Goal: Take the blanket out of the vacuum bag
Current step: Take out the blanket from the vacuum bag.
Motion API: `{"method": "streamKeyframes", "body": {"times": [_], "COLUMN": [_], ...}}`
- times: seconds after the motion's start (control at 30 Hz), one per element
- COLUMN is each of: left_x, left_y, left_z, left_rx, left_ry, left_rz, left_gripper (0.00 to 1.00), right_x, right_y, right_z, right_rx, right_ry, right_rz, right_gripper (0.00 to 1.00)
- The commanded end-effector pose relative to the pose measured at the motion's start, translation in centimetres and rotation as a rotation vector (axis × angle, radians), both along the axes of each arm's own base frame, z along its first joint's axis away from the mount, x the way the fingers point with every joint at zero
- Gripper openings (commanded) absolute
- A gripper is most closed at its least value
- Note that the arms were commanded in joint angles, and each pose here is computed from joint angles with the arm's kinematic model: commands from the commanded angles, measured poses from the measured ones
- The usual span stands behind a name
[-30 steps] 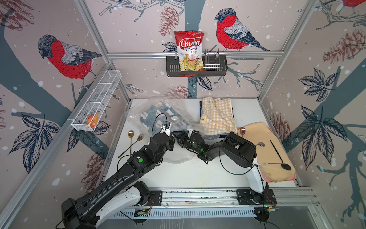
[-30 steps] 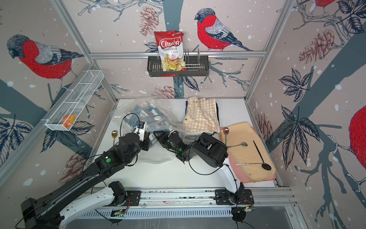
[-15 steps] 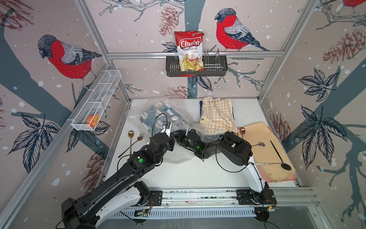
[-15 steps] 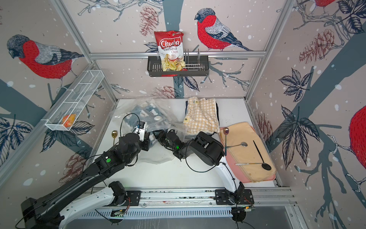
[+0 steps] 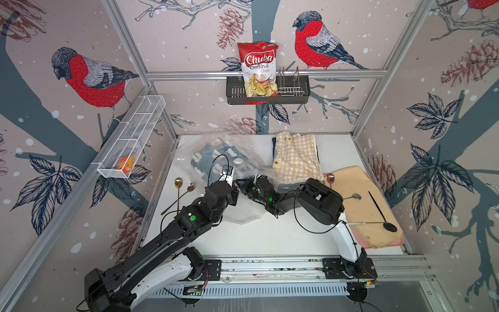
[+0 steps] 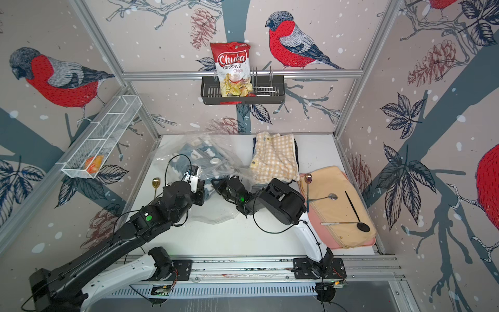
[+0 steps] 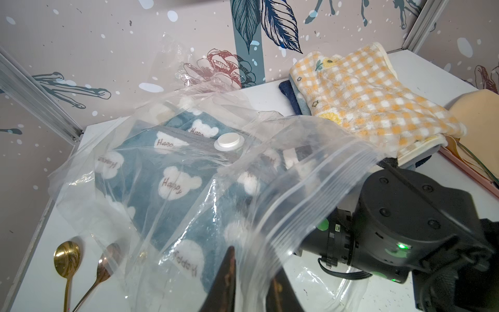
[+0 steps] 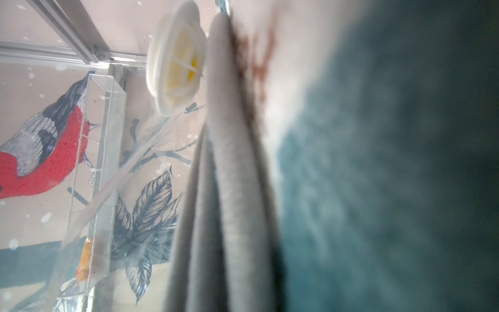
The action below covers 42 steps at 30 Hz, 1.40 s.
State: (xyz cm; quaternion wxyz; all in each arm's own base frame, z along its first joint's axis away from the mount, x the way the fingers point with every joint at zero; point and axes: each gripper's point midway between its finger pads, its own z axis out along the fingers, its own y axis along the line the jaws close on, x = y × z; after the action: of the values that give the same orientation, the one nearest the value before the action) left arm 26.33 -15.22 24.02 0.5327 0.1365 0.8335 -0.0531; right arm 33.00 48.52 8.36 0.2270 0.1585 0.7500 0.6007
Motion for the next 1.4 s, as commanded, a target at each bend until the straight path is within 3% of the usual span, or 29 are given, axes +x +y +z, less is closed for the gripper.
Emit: {"method": "streamKeyframes", "body": {"times": [0.0, 0.73, 1.0, 1.37], "left_x": [0.3, 0.2, 0.3, 0.4], "left_y": [-0.3, 0.2, 0.3, 0.7], "left_z": [0.9, 1.6, 1.3, 1.5], "left_rx": [-0.022, -0.033, -0.023, -0.021], "left_ry": [-0.032, -0.053, -0.049, -0.060], "left_rz": [-0.005, 0.013, 0.022, 0.046], "left_gripper": [0.20, 0.20, 0.19, 0.19], "right_x": [-0.5, -3.2, -5.1, -7.9], "right_y": [0.4, -0.6, -1.0, -2.1], "right_z": [2.3, 7.5, 10.6, 13.9], "right_rx": [0.037, 0.070, 0.136, 0.115], "right_ry": [-0.054, -0.145, -0.179, -0.257], "right_rz": [0.023, 0.064, 0.089, 0.114], "right_gripper": [0.00, 0.00, 0.00, 0.00]}}
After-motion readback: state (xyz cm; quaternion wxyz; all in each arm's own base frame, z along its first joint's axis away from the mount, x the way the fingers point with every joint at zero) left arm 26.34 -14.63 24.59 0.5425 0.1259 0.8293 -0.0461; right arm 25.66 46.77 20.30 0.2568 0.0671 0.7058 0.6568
